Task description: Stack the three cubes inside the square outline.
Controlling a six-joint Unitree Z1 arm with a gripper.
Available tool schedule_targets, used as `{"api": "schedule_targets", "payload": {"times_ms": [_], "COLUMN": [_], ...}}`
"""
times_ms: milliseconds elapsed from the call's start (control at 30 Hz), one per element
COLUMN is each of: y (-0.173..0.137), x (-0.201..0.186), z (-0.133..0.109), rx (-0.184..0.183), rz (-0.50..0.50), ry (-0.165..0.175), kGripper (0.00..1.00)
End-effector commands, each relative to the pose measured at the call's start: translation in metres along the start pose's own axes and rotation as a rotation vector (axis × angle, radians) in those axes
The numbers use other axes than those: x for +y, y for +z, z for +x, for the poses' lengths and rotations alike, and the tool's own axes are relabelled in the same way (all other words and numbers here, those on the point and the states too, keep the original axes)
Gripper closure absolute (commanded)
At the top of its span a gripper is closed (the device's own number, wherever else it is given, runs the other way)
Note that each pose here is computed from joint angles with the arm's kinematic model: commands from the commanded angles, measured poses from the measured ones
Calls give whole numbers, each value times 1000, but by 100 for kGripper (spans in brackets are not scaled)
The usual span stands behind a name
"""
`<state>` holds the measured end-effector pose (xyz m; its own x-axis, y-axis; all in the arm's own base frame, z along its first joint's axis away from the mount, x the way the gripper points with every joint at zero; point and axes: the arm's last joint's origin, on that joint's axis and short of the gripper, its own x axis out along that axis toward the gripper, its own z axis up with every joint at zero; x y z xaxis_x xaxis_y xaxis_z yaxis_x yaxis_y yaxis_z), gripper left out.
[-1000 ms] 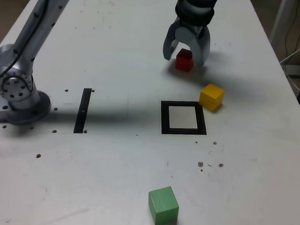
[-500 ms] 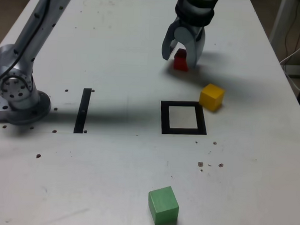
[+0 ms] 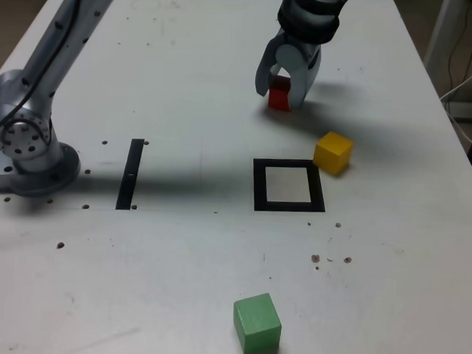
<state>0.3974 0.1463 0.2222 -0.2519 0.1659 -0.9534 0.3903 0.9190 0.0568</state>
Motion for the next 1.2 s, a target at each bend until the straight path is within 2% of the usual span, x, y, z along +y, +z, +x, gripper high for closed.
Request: {"api": "schedule_targets", "payload": {"times_ms": [0,267,467,700,900,1167], "y": [1,-7,-11,-11,-11,1], "x": [-1,-19,-52,-102,-133,-162], "z": [0,-17,-37,-59,-62,-60], "rx": [0,-13,-54,-92,-83,-71], "rz": [2,-20,-78,-185,-284,-322], "ry": [-3,-9,-36,-37,-65,-89], "kGripper": [69,69,69,69,69,69]}}
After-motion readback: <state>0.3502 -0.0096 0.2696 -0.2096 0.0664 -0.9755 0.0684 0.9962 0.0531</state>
